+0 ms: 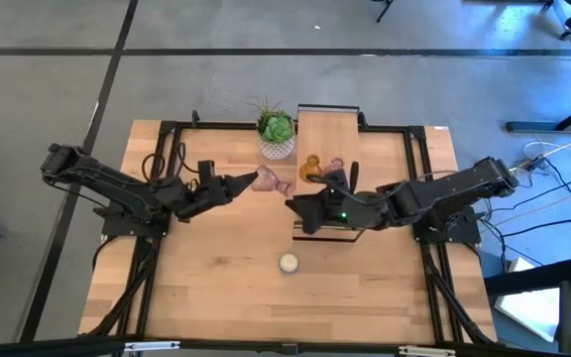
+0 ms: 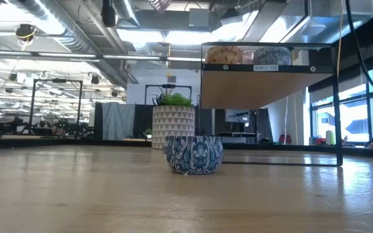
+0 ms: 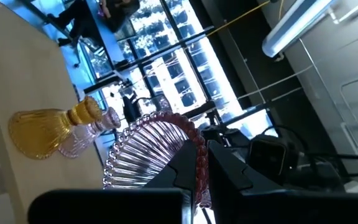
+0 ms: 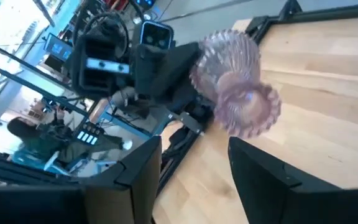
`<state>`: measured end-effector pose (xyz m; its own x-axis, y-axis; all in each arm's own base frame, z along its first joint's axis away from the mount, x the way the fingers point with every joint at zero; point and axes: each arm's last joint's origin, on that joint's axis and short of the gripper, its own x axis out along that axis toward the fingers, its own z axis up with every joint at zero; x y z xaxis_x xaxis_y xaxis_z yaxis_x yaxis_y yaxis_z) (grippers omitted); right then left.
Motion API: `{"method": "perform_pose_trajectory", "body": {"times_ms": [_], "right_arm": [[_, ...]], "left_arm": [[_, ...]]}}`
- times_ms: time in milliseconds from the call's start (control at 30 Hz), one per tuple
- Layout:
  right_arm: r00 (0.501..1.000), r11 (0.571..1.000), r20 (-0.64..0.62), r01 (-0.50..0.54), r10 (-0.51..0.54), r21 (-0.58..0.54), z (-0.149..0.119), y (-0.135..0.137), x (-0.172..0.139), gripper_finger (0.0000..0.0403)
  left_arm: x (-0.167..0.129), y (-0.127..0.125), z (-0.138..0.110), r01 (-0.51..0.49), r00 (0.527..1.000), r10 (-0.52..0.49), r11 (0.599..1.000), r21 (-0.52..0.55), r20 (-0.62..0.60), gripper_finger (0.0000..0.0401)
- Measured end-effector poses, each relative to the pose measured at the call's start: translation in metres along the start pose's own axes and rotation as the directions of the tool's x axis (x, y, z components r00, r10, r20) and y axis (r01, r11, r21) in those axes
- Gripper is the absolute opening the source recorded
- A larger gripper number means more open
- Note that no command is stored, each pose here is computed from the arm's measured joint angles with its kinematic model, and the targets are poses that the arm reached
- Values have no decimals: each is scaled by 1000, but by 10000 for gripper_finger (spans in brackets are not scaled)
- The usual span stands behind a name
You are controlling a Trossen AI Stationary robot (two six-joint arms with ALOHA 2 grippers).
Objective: Pick & Place candle stick holders
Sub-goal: Put the pink glass candle holder on the shelf
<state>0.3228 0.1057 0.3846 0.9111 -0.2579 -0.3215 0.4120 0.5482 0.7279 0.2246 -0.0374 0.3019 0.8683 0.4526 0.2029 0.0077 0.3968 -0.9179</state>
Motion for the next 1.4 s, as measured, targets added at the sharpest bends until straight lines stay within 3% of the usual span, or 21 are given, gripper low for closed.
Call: {"method": "perform_pose_trajectory", "body": {"times_ms": [567,1000,1133,1400], "right_arm": [[999,1000,52,-15,15,6,7,1,3,190],[998,998,70,0,-5,70,-2,-2,26,186],[997,997,81,1,-7,72,-2,-2,26,154],[997,998,80,7,-12,64,-3,-2,27,44]], "left_arm": [[9,-18,-5,27,999,-25,998,49,-40,14],[6,-18,-6,17,999,-14,998,65,-37,14],[4,-20,-8,26,999,-23,997,67,-42,14],[3,-22,-10,42,997,-38,997,61,-62,14]]}}
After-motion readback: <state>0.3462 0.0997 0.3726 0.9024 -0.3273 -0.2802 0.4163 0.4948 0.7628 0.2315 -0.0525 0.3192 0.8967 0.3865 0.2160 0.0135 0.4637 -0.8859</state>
